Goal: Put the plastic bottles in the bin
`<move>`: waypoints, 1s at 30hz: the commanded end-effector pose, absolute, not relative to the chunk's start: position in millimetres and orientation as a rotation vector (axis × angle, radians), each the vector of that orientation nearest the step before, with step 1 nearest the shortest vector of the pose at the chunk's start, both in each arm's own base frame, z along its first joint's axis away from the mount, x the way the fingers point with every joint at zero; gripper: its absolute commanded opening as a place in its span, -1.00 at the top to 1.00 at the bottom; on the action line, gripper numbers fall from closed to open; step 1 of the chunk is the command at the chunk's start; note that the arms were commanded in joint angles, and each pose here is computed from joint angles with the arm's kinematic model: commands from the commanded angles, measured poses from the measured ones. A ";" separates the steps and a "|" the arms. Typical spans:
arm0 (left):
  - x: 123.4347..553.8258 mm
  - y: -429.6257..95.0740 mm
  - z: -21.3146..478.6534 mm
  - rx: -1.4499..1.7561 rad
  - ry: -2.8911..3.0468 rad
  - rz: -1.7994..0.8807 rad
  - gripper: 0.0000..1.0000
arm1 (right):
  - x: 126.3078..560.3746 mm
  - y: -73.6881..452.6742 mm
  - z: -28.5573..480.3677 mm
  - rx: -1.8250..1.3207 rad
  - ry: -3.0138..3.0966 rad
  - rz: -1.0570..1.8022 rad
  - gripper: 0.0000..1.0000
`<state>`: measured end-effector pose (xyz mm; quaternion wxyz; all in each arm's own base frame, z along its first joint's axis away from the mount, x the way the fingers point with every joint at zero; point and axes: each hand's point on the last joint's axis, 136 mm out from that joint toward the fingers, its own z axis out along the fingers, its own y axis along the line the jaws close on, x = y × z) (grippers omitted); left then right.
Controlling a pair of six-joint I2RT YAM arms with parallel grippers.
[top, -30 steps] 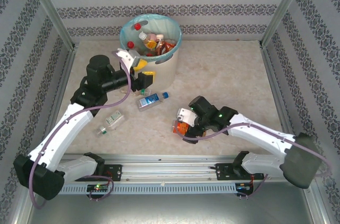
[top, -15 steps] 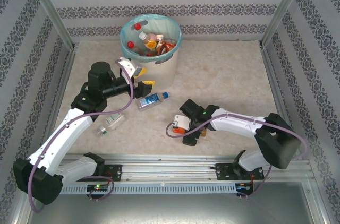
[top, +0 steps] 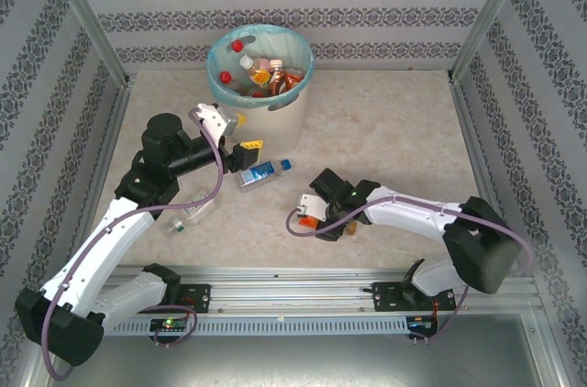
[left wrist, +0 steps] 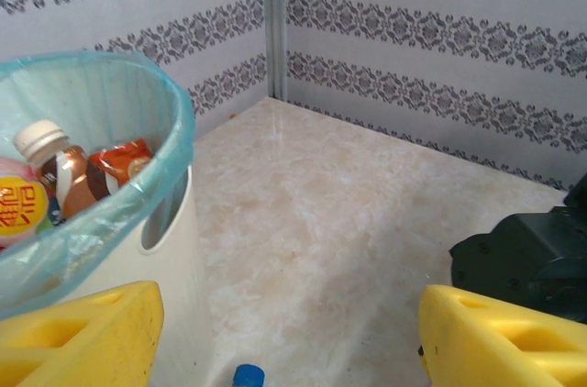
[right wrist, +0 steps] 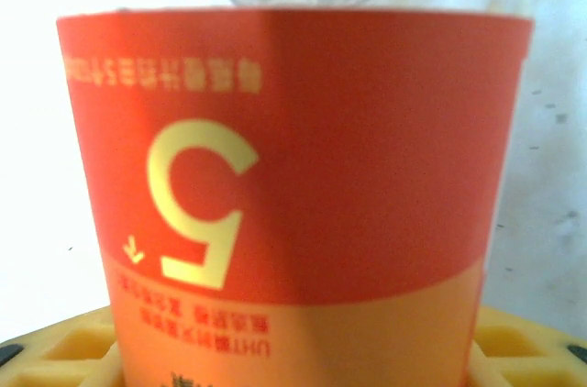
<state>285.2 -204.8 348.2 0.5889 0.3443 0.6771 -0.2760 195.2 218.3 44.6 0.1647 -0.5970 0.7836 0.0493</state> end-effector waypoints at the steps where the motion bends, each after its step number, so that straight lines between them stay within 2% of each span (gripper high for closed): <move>1: 284.3 -203.9 376.7 0.751 1.495 -0.645 -0.48 | 203.4 221.9 77.3 -1.639 2.153 0.122 -0.04; 6: 278.5 -210.5 396.0 0.724 1.467 -0.749 -0.48 | 212.2 234.4 140.9 -1.413 2.019 0.308 -0.02; 10: 266.7 -228.1 409.0 0.754 1.434 -0.895 -0.50 | 213.8 245.2 214.2 -1.193 1.832 0.521 0.03; 13: 248.1 -252.0 411.2 0.850 1.387 -1.011 -0.59 | 214.9 247.6 258.3 -1.080 1.737 0.596 0.05; 17: 218.9 -282.8 409.5 1.005 1.318 -1.130 -0.92 | 216.4 249.4 300.1 -0.991 1.659 0.646 0.10; 19: 208.2 -290.9 409.2 1.059 1.282 -1.169 -1.00 | 216.0 250.0 316.4 -0.961 1.613 0.663 0.11; 24: 208.0 -302.1 412.7 1.048 1.262 -1.232 -1.00 | 207.6 256.5 344.4 -0.935 1.504 0.734 0.11; 30: 207.8 -320.0 410.3 1.047 1.261 -1.318 -0.94 | 200.8 271.4 347.9 -0.972 1.482 0.777 0.10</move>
